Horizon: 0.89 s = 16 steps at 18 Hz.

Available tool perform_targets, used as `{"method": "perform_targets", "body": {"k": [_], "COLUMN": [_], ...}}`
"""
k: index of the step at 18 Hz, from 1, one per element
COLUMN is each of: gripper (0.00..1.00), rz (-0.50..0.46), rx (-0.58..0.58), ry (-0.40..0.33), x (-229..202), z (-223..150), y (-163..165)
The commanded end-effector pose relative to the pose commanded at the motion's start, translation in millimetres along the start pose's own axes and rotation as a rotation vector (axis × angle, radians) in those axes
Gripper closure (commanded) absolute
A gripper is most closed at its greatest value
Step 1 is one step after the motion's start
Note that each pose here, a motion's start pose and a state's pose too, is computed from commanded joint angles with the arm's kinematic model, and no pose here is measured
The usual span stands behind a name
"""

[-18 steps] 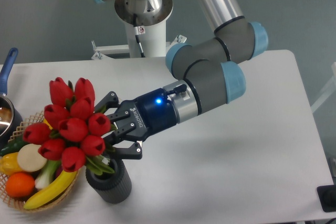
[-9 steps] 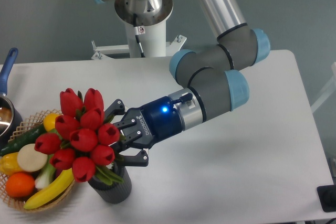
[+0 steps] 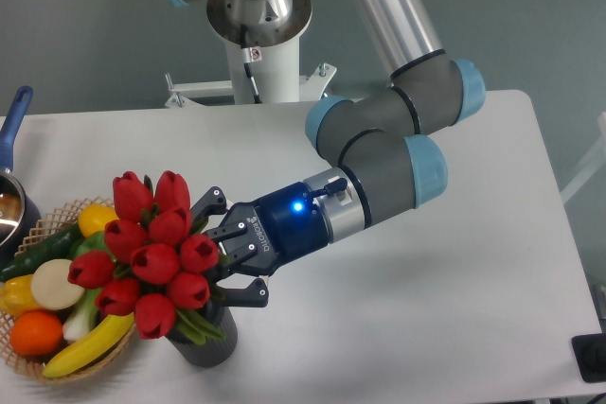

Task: Insert the flowers into the vase
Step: 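Lower the tulip stems into the vase opening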

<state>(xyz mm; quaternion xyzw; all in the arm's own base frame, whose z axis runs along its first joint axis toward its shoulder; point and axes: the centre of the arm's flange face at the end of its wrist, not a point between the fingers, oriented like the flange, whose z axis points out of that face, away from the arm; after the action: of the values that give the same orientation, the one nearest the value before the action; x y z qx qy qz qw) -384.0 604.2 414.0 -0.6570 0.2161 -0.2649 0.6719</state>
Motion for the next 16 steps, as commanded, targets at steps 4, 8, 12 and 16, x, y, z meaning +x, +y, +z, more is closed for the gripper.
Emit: {"method": "perform_targets", "body": {"k": [4, 8, 12, 16], "gripper": [0.67, 0.67, 0.67, 0.67], "rz": [0.003, 0.004, -0.020, -0.045], "rx": [0.001, 0.000, 0.000, 0.001], "ry": [0.001, 0.003, 0.002, 0.003], "x": [-1.9, -4.3, -7.2, -4.5], "z": [0.0, 2.0, 1.3, 1.9], "y": [-0.6, 0.6, 14.6, 25.8]}}
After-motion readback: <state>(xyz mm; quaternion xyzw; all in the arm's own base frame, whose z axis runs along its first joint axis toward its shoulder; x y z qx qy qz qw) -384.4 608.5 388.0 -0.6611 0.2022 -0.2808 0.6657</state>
